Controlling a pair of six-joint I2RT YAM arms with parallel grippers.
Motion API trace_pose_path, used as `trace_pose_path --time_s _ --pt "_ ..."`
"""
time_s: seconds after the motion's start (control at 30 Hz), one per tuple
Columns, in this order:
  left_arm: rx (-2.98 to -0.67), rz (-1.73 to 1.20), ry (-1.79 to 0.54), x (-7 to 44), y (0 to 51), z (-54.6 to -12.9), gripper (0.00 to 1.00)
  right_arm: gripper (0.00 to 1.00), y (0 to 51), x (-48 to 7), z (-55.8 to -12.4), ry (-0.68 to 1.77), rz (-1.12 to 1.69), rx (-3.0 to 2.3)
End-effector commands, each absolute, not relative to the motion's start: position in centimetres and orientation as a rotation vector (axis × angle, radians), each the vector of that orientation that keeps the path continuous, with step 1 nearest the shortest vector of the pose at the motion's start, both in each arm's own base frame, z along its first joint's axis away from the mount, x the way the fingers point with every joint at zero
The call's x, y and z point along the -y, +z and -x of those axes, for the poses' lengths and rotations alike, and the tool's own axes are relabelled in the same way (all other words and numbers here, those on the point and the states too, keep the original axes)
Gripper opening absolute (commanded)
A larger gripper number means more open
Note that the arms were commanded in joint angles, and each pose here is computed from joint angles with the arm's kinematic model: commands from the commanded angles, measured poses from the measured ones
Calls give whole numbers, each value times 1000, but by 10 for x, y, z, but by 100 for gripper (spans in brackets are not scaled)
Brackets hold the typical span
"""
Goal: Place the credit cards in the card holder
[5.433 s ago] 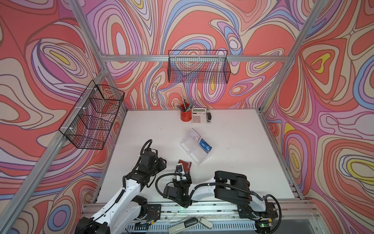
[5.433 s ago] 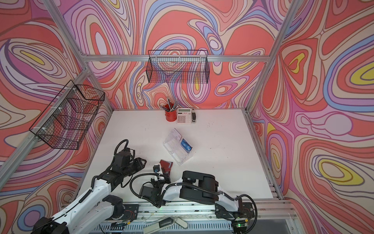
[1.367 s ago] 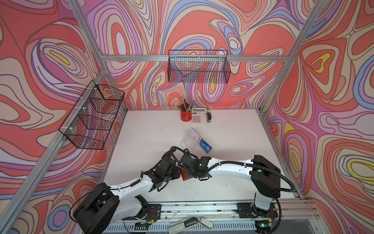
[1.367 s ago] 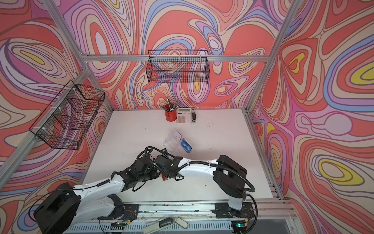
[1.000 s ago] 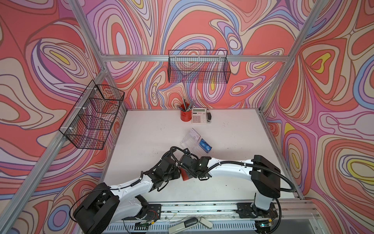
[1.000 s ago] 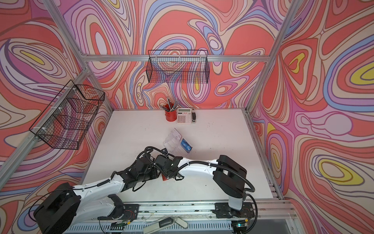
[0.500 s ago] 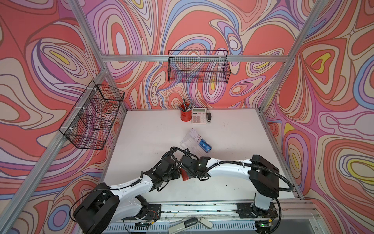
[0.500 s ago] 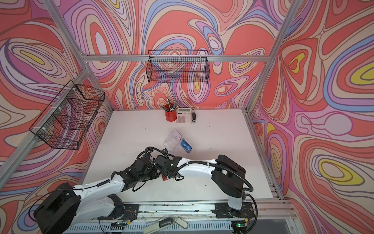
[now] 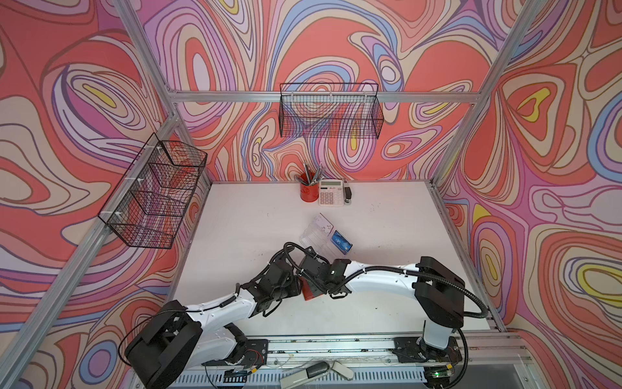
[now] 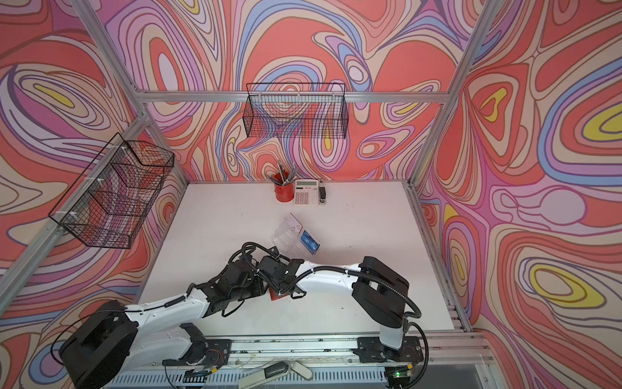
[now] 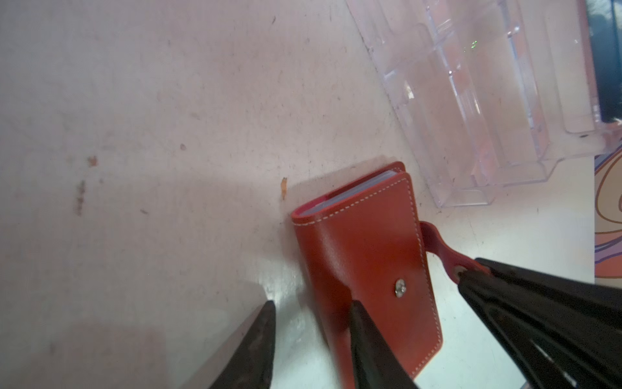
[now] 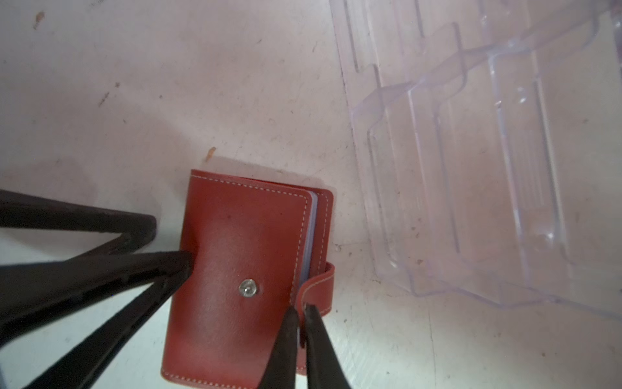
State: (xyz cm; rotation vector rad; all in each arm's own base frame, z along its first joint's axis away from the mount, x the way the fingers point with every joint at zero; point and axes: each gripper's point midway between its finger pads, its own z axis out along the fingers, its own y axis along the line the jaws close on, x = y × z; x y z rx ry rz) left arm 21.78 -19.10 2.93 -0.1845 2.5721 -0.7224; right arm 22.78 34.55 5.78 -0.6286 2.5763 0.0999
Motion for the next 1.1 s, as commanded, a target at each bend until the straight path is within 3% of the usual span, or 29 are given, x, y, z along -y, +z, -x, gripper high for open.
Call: trace_pose_path --time_s 0.0,0.33,0.5,0.63,1.07 --pt "-2558 173 -724 195 35 -223 39 8 70 -346 -227 144 626 -2554" --pt "-2562 178 -724 195 33 -223 39 6 68 -343 -227 125 619 -2563" --pt "-2562 180 -725 194 33 -222 39 19 67 -344 -227 130 624 -2566" --pt "-2560 182 -726 194 34 -222 39 8 67 -344 -227 132 624 -2568" --pt "-2562 181 -722 194 33 -222 39 0 67 -345 -227 137 619 -2575"
